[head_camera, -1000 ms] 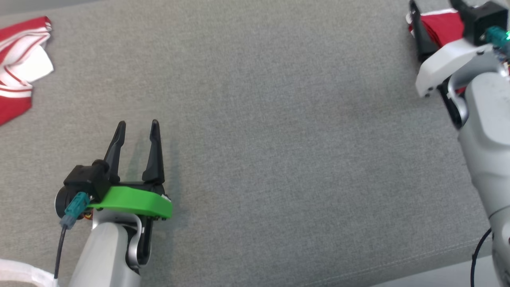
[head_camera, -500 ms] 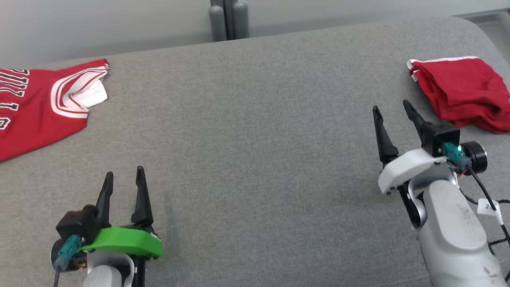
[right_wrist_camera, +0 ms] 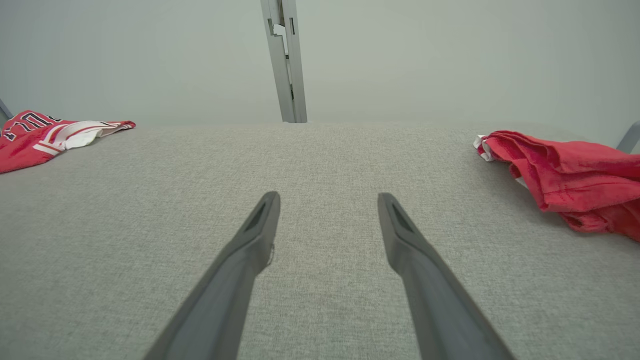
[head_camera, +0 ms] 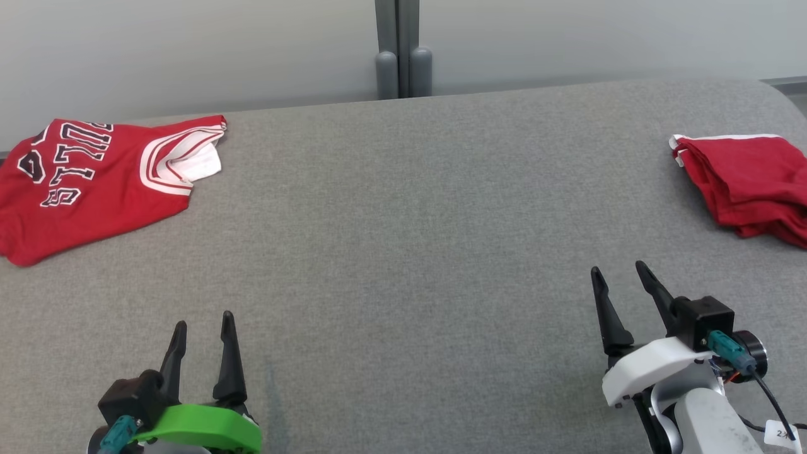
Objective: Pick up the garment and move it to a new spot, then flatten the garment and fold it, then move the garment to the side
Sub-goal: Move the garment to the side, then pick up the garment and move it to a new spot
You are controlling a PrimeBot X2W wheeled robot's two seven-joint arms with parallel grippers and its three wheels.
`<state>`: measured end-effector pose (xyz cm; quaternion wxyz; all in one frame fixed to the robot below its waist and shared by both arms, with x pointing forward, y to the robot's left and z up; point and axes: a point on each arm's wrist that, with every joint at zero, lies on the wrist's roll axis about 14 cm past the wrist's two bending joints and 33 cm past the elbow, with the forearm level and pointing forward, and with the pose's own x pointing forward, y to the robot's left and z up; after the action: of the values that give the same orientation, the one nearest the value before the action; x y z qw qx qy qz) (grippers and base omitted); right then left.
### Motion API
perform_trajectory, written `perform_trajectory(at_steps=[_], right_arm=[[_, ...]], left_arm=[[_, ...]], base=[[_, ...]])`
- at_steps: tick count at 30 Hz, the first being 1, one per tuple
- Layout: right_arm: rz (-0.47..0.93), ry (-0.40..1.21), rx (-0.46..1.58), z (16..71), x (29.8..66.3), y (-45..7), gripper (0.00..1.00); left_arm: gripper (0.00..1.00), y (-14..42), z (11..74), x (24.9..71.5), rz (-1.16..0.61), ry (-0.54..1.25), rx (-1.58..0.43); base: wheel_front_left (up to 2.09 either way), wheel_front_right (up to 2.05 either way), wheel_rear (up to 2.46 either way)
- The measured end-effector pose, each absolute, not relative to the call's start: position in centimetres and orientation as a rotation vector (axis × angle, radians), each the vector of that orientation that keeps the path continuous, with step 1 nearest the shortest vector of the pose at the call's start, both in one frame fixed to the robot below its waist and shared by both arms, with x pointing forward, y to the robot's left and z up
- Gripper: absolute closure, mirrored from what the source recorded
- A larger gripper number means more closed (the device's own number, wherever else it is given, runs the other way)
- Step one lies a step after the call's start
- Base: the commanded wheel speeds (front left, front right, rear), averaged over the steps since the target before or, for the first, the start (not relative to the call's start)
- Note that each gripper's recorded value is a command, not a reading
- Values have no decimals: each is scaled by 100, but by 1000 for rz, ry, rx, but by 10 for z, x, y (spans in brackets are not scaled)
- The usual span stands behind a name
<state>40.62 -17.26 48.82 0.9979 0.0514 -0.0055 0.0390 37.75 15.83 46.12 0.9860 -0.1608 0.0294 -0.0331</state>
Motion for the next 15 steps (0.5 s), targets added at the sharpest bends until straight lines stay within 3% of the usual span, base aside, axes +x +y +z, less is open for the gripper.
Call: perform_trajectory(at_steps=[15], right_arm=[[99,-5,118,486,392,-164,0]], left_arm=[[0,153,465,367,-79,51,-329]], base=[[0,0,0]])
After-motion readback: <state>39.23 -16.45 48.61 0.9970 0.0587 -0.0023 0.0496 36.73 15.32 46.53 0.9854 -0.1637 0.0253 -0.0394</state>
